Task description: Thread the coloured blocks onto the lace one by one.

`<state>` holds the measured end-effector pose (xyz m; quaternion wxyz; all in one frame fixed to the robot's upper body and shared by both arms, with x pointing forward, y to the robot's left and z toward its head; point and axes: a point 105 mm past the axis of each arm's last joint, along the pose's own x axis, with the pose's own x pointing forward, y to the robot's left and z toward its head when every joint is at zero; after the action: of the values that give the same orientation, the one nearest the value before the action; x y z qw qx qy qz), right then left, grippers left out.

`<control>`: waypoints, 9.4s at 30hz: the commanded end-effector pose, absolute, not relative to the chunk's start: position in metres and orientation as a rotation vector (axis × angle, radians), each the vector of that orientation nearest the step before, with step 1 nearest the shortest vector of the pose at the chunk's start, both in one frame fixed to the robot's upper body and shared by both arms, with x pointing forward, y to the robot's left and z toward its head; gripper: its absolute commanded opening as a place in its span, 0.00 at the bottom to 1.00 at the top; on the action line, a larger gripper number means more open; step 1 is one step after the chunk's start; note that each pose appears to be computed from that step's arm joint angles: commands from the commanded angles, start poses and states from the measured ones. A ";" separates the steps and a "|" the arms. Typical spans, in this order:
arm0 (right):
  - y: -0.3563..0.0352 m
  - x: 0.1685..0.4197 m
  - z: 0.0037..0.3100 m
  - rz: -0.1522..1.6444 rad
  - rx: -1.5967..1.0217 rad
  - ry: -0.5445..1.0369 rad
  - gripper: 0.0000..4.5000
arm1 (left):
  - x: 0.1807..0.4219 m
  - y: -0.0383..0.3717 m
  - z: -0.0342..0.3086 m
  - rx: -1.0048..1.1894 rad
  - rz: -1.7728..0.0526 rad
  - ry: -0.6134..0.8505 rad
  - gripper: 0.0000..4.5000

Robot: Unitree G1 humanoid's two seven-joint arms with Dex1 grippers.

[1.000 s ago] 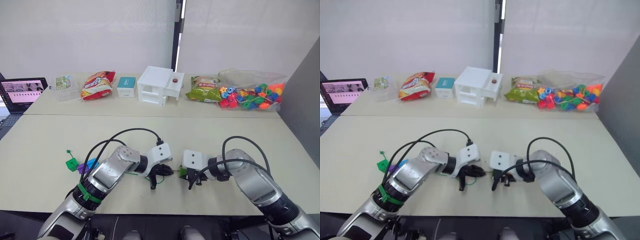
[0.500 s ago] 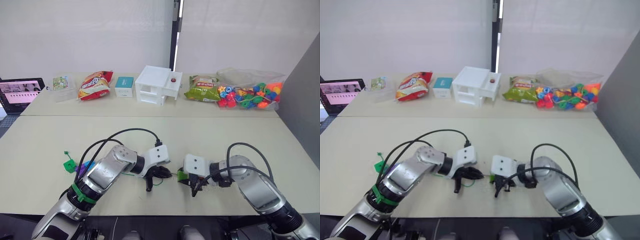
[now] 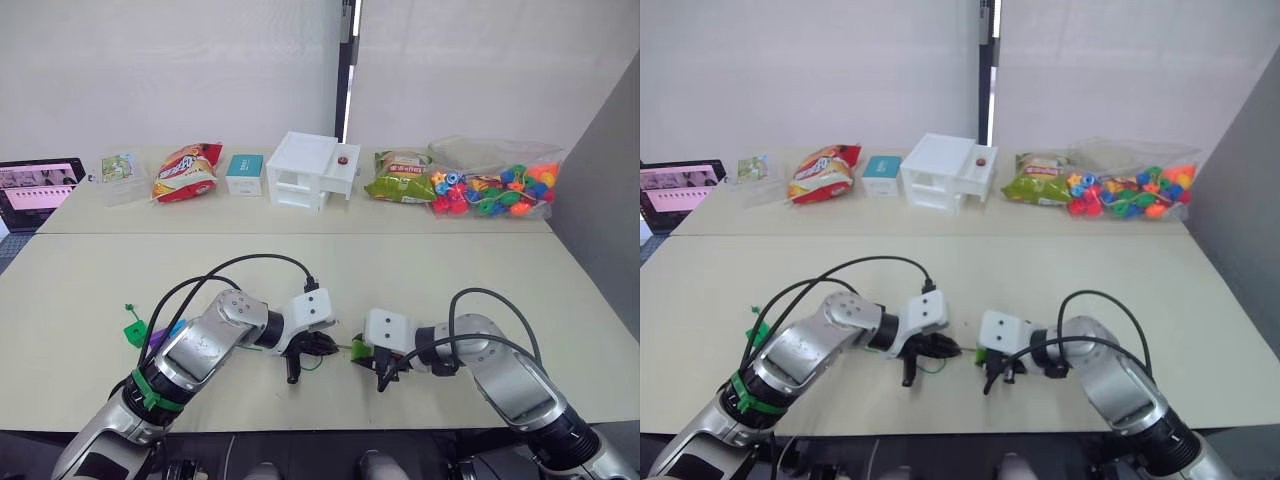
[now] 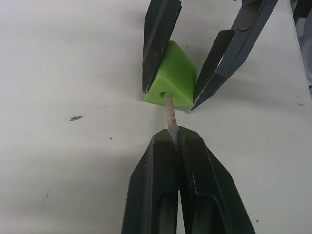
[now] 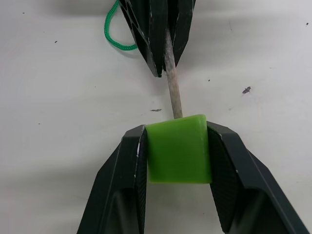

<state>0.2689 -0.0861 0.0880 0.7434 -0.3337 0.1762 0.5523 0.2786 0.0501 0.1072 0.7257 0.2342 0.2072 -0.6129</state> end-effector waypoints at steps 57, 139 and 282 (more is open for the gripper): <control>-0.099 0.239 0.046 1.241 -0.663 0.613 0.27 | 0.271 0.057 0.113 0.524 -1.359 0.424 0.00; -0.090 0.233 0.048 1.226 -0.649 0.636 1.00 | 0.264 0.011 0.113 0.521 -1.529 0.315 0.00; -0.103 0.256 0.079 1.175 -0.724 0.602 0.29 | 0.278 0.049 0.083 0.413 -1.373 0.289 0.58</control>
<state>0.2620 -0.1021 0.0913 0.7415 -0.3348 0.2492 0.5254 0.2784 0.0511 0.0834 0.7436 0.1845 0.1423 -0.6267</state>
